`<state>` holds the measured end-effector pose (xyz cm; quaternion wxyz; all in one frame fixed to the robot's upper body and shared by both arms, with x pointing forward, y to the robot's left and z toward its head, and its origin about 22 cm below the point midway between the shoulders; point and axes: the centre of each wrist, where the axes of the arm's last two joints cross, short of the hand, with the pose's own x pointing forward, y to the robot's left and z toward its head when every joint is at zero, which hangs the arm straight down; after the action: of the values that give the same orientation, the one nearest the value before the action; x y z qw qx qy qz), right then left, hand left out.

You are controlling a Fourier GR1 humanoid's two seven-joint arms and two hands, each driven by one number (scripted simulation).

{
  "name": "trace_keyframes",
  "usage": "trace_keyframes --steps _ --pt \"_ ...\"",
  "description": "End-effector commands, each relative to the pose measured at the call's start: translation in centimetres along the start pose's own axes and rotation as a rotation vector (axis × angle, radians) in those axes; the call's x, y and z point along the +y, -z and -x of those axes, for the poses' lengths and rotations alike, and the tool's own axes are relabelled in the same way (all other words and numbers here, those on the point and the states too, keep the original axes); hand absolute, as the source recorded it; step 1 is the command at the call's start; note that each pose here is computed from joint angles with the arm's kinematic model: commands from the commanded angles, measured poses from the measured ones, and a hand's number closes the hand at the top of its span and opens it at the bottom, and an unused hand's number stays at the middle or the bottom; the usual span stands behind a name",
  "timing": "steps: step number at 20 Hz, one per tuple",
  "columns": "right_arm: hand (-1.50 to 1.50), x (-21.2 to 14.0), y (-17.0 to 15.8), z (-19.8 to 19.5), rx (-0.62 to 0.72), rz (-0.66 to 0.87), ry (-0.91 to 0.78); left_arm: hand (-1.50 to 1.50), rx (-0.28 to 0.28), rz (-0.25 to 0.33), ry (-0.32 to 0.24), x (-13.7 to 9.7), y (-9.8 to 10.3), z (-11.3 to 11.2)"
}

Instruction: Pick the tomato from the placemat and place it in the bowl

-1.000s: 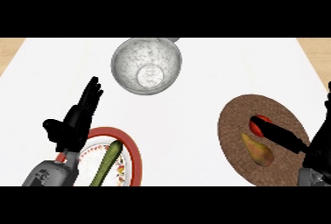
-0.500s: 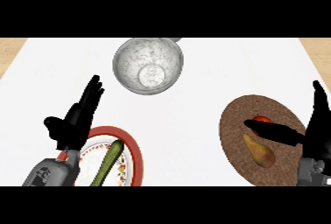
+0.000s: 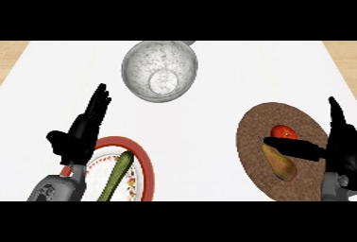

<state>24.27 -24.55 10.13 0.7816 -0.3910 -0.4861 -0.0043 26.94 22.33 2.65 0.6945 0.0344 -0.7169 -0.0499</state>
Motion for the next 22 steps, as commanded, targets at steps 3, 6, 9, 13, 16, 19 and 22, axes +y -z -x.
trace_keyframes --steps 3,6,9,13,16,19,22 --pt "-1.5 1.2 -3.5 0.8 -0.026 -0.022 0.093 0.0 0.014 -0.01 -0.012 -1.0 0.2 -0.4" --pt "-1.5 2.1 -2.0 1.1 -0.055 -0.013 0.127 0.0 -0.009 0.009 -0.001 -3.1 0.2 0.4" --pt "-1.5 0.6 -0.9 1.3 -0.058 -0.009 0.159 0.0 -0.015 0.0 0.0 -2.1 1.7 0.1" --pt "-1.5 0.1 -3.7 2.4 -0.05 -0.022 0.21 0.0 0.01 0.006 -0.009 -1.4 1.1 -1.3" --pt "-1.5 0.5 -1.2 2.5 -0.015 -0.039 0.22 0.0 0.004 0.002 0.005 -1.0 0.9 -1.2" --pt "-1.5 1.8 -2.9 1.6 -0.022 -0.03 0.228 0.0 0.005 0.013 0.015 -1.1 0.0 -0.2" --pt "-1.5 2.5 0.1 2.8 -0.021 -0.054 0.257 0.0 0.023 0.0 -0.01 -0.9 1.6 -0.2"
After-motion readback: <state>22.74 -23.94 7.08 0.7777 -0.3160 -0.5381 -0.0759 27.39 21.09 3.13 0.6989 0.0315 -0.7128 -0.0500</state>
